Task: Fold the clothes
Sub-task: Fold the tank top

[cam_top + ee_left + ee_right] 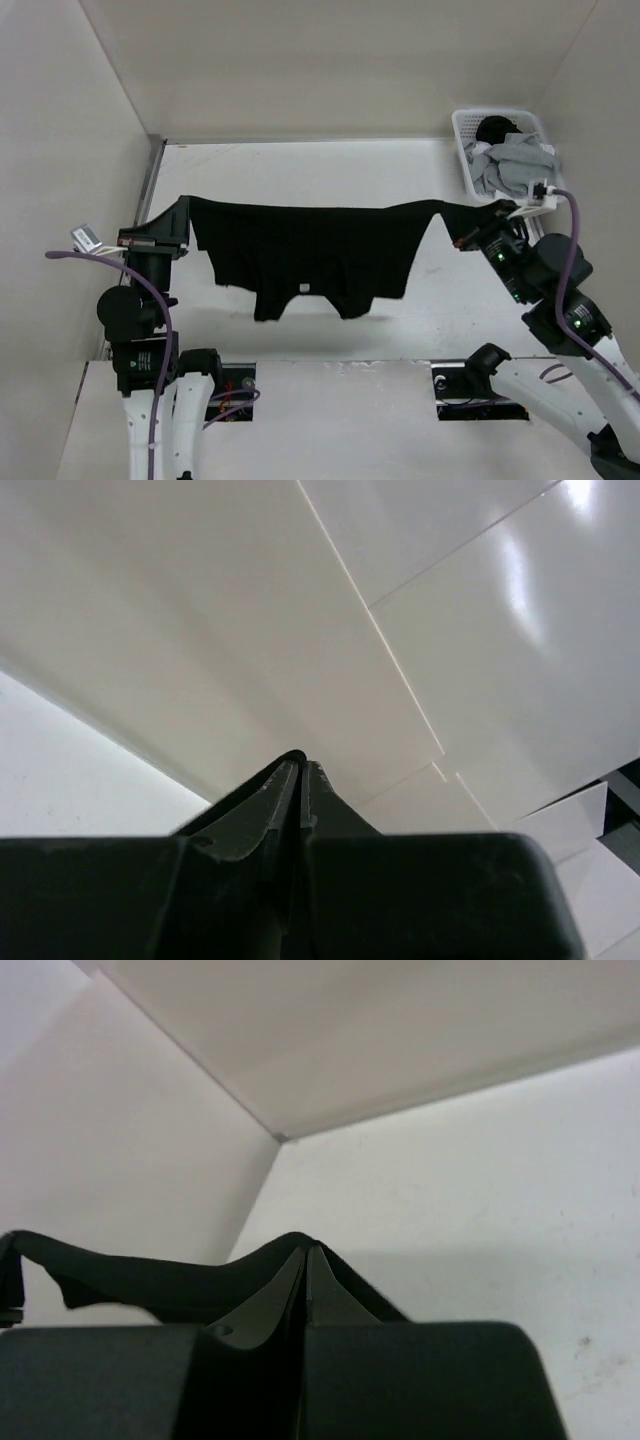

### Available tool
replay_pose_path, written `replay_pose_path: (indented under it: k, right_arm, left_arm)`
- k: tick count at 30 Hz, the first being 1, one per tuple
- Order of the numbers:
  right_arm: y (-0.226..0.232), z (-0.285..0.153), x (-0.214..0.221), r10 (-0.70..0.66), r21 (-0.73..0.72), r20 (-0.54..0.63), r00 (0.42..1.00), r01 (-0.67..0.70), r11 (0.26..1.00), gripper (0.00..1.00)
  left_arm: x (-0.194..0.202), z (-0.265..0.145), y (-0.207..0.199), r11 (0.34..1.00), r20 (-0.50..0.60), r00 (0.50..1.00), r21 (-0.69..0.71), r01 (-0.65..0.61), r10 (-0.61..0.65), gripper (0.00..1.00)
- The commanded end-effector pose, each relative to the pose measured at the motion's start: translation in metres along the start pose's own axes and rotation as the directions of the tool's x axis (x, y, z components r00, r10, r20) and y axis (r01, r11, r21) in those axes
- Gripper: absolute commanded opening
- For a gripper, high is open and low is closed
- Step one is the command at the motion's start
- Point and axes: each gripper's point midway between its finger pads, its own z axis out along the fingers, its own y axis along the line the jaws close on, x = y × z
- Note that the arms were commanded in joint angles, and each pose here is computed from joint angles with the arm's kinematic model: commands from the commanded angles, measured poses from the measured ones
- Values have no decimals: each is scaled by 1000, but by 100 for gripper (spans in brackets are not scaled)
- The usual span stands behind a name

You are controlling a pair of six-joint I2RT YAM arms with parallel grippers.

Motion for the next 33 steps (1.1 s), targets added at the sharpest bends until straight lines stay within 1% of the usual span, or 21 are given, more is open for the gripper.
replay_pose_path:
  k: [1,3,6,10,12,15,17,19,22,24,30,33]
  right_arm:
    - [-23,5,8,-100,129,-57,993,107,986,2]
    - [-34,23,16,-111,162,-73,991,121,979,2]
    - [-55,58,43,-95,189,-131,987,119,975,2]
    - [-92,121,89,-23,223,-229,973,75,972,2]
    - [-118,160,110,26,248,-278,960,46,968,2]
    - [-151,210,125,82,282,-319,944,12,959,2]
    - [-169,242,124,105,297,-326,939,-3,955,1]
    - [-180,260,118,124,310,-331,935,-17,951,1]
    - [-183,264,108,131,308,-321,938,-27,951,1]
    - [-184,255,110,134,312,-324,936,-27,950,2]
    - [-187,200,127,156,326,-296,942,-54,944,2]
    - [-191,170,133,157,348,-278,948,-53,936,2]
  left_arm:
    - [22,5,42,988,-91,996,-153,-27,13,0]
    - [32,12,62,979,-116,993,-202,-31,8,0]
    - [52,27,103,957,-154,988,-288,-32,-13,0]
    - [79,53,163,913,-190,982,-404,-58,-21,0]
    - [96,76,199,880,-208,978,-467,-86,-15,0]
    - [112,112,233,849,-221,975,-517,-110,-8,0]
    - [120,144,248,841,-231,973,-528,-115,-13,0]
    - [127,170,251,845,-247,969,-522,-112,-24,0]
    - [124,188,243,860,-242,970,-499,-109,-17,0]
    - [124,181,240,862,-241,970,-494,-114,-10,0]
    - [125,113,250,858,-224,974,-508,-81,-41,0]
    - [126,82,255,856,-241,969,-511,-84,-48,0]
